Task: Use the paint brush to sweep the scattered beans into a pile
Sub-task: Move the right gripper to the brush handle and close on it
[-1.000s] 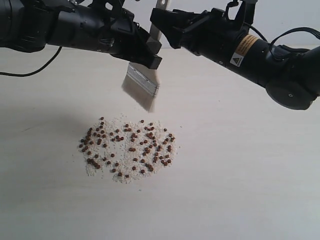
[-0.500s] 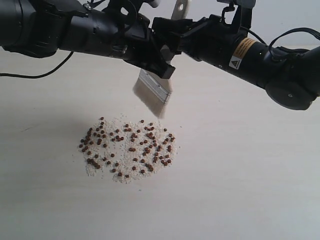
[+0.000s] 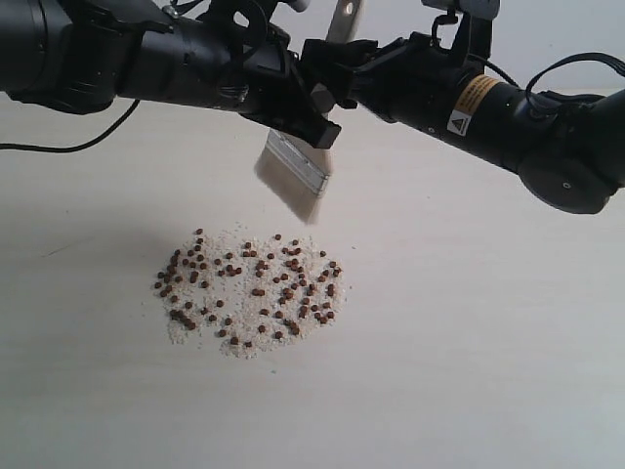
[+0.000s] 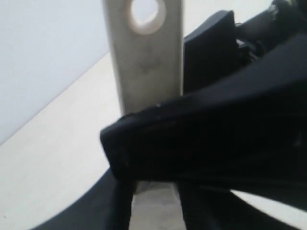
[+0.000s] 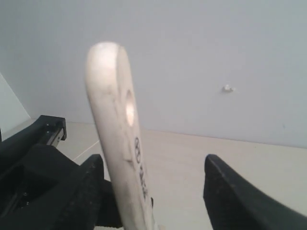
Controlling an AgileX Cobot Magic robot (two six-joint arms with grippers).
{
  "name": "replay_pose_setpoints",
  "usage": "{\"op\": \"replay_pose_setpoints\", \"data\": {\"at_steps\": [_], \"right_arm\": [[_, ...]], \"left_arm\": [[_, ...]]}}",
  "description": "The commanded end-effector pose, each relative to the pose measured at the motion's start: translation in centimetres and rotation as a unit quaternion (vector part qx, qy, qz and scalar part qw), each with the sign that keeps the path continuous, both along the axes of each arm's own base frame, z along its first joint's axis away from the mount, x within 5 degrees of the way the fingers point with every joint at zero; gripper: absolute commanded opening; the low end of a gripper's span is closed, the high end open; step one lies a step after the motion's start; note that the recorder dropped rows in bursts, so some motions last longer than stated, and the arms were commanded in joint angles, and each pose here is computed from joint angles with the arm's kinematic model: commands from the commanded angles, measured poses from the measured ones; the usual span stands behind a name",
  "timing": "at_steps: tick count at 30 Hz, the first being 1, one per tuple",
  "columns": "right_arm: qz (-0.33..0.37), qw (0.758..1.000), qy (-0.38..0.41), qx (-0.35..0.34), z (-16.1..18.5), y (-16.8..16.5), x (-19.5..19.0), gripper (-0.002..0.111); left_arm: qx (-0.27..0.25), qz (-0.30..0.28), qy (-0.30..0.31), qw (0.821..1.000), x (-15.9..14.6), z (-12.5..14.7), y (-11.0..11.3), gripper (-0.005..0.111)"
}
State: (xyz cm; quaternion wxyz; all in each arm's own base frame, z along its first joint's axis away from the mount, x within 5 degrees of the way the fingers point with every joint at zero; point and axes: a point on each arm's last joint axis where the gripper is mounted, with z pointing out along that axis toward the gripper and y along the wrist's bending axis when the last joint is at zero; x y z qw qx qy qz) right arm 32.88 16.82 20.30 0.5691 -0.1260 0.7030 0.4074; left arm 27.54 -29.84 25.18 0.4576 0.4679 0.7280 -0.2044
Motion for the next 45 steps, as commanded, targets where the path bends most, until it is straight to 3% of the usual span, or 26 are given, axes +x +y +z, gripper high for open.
{"op": "replay_pose_setpoints", "data": {"at_steps": [1, 13, 27, 30, 41, 45], "right_arm": [[-0.003, 1.000, 0.010, 0.009, 0.05, 0.07, 0.08, 0.055], [0.007, 0.998, 0.000, 0.055, 0.78, 0.17, -0.04, 0.051], [-0.008, 0.999, 0.032, 0.020, -0.10, 0.01, 0.14, 0.049], [-0.008, 0.999, 0.031, 0.021, -0.06, 0.01, 0.13, 0.043], [-0.004, 0.999, 0.026, 0.025, 0.06, 0.06, 0.09, 0.000], [-0.001, 0.999, 0.021, 0.031, 0.20, 0.09, 0.06, 0.000]], "left_arm": [[-0.014, 0.015, 0.004, 1.000, 0.13, 0.36, -0.14, 0.000], [-0.022, 0.021, 0.012, 0.999, 0.13, 0.40, -0.16, 0.000], [-0.027, 0.024, 0.018, 0.999, 0.12, 0.42, -0.19, 0.000], [-0.028, 0.021, 0.020, 0.999, 0.06, 0.41, -0.22, 0.000], [-0.028, 0.012, 0.024, 0.999, -0.09, 0.39, -0.30, 0.000], [-0.032, 0.010, 0.029, 0.999, -0.16, 0.40, -0.35, 0.000]]}}
